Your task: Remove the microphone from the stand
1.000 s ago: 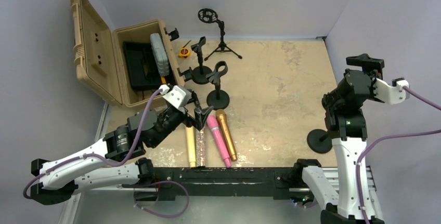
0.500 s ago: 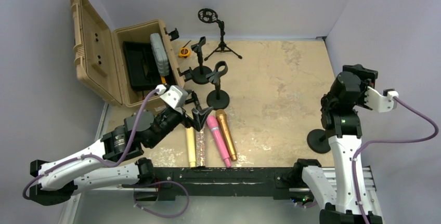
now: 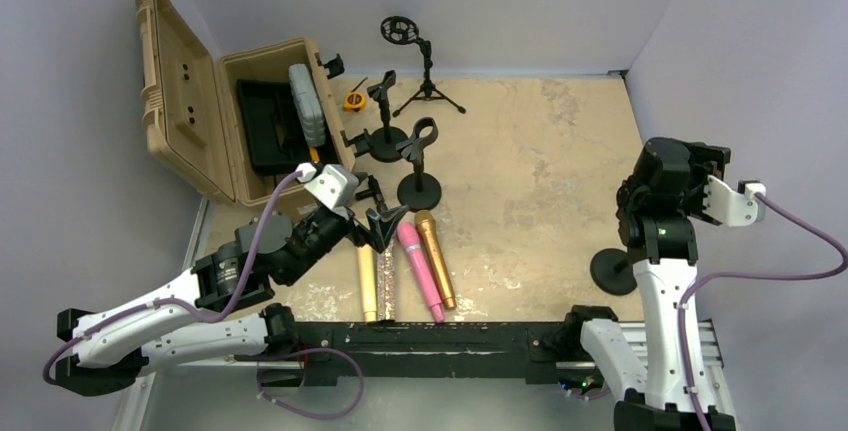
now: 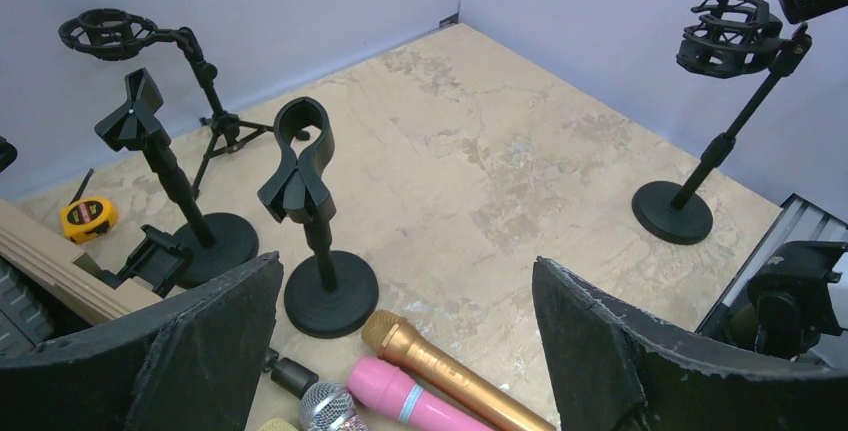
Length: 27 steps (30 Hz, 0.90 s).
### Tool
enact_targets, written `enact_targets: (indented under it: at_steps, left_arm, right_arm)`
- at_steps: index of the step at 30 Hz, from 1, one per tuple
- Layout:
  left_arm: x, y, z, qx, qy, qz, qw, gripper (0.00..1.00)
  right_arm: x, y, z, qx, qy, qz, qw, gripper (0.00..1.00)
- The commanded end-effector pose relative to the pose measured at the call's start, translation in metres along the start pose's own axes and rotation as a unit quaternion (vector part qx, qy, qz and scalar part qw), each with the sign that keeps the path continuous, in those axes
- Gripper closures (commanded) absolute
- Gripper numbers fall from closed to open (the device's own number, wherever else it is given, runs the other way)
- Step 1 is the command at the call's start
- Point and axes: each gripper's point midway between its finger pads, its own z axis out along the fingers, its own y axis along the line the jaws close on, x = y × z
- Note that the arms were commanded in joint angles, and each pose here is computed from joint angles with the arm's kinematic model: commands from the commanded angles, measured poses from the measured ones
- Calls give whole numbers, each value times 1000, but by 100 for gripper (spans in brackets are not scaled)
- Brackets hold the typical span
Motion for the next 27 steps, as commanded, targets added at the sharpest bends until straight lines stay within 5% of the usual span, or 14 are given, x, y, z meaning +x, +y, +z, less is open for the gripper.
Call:
enact_targets:
  at_steps: [1,6,13,19,27]
  left_arm:
    - [-22,-3,-2,7,-27,-24,999,7]
    - [-20,-5,-1,12,-24,-24,999,7]
    - [-8,-21,9,41,5,-11,999,5]
    - [-3,-43,13,96,24,-7,995,5]
    - [17,-105,19,236,69,-25,969,6]
  right_arm:
    - [-24,-1,-1,21,-34,-9,999,31]
    - [-30,16,-7,-7,-16,-3,1000,25]
    - [-26,80,-34,-178,63,-81,979,6]
    - [-25,106,-58,-238,124,-95,959,4]
    - [-29,149,-118,-432,164,-119,879,5]
